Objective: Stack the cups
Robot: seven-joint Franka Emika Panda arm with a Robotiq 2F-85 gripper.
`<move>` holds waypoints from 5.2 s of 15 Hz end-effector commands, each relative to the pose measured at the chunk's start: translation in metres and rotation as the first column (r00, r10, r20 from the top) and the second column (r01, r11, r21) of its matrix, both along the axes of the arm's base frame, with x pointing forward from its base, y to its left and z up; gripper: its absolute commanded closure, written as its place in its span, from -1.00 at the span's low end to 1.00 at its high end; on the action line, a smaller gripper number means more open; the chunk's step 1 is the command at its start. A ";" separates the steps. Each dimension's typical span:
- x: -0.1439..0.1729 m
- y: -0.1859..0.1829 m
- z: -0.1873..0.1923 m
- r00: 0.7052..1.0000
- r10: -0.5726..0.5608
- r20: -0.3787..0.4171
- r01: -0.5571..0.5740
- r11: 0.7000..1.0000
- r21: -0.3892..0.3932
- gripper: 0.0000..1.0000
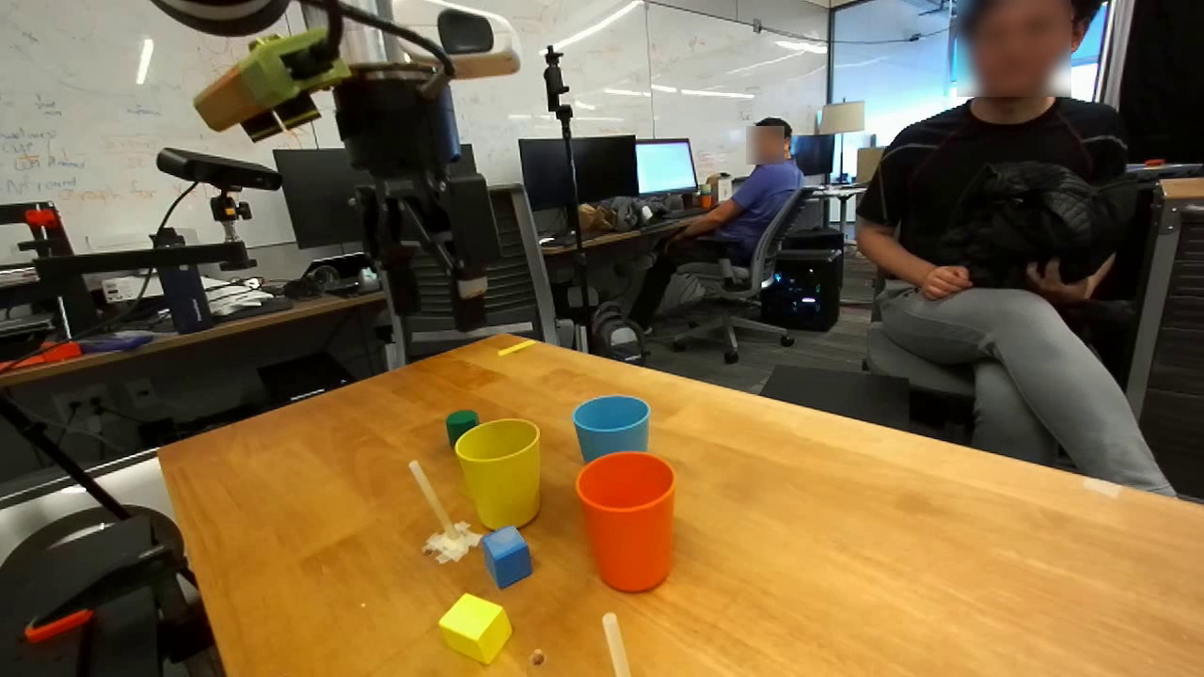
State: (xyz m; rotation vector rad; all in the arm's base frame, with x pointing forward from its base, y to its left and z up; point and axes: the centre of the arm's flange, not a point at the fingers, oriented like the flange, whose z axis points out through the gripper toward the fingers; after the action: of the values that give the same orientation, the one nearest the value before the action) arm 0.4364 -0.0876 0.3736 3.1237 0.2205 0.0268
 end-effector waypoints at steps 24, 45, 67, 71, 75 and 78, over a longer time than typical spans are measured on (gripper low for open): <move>0.060 0.081 -0.129 1.000 -0.004 0.000 0.004 1.000 -0.006 -1.00; 0.054 0.083 -0.127 0.998 0.022 -0.065 -0.024 0.999 -0.026 0.97; 0.127 0.014 -0.014 0.954 -0.272 0.127 0.278 0.960 -0.040 0.97; 0.140 0.015 -0.036 0.953 -0.280 0.114 0.286 0.957 -0.041 0.97; 0.150 0.016 -0.057 0.954 -0.289 0.087 0.291 0.956 -0.022 0.97; 0.156 0.020 -0.063 0.951 -0.302 0.071 0.302 0.953 0.002 0.97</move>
State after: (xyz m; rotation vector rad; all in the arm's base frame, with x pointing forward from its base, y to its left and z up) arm 0.5757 -0.0714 0.3095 3.0767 -0.2355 0.1156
